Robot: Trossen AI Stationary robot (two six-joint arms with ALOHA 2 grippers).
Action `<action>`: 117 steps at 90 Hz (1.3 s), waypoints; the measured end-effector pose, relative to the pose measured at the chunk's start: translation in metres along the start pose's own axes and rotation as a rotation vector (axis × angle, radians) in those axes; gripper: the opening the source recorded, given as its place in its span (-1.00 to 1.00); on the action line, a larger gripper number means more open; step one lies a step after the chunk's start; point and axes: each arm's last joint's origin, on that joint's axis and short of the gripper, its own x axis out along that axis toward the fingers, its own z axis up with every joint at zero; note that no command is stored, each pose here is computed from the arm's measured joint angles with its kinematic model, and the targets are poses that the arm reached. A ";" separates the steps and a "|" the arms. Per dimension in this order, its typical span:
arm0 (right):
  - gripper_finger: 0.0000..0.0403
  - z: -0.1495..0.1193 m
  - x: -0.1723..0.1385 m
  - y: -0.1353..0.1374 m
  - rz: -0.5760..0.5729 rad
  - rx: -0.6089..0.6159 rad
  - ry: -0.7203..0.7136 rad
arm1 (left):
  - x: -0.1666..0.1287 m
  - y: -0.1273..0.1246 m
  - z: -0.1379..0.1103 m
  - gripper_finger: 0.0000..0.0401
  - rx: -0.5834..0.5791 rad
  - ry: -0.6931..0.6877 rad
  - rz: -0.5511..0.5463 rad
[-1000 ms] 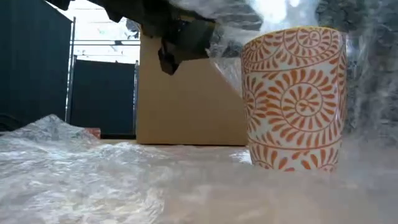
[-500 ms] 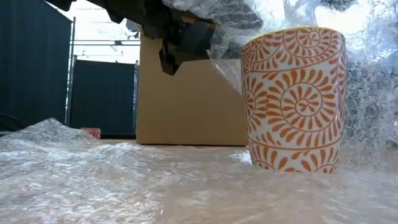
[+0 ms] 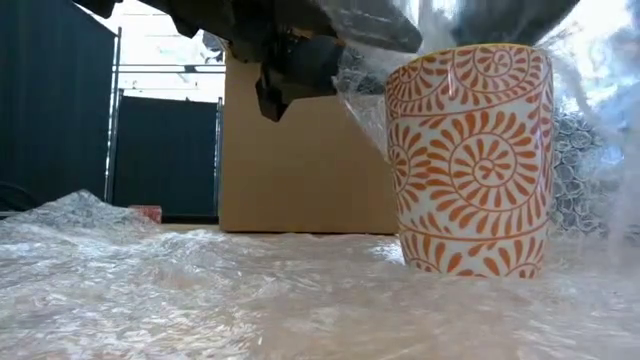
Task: Wrap mug
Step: Wrap the yellow mug with the bubble wrap
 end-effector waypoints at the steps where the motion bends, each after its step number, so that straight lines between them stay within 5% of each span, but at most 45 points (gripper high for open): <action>1: -0.64 0.000 0.002 0.000 -0.001 -0.001 0.009 | 0.000 0.000 0.000 -0.18 0.000 0.000 0.000; 47: -0.80 0.002 0.025 0.002 0.028 -0.001 0.060 | -0.029 -0.012 0.008 -0.18 -0.054 0.123 -0.040; 64: -0.80 0.002 0.025 0.002 0.032 -0.008 0.058 | -0.047 -0.015 0.007 -0.18 0.013 0.111 0.131; 83: -0.80 0.003 0.025 0.002 0.038 -0.009 0.049 | -0.021 -0.005 0.014 -0.18 0.060 -0.051 0.123; 117: -0.80 0.004 0.025 0.003 0.048 -0.023 0.037 | 0.012 0.016 -0.001 -0.18 0.045 -0.042 0.061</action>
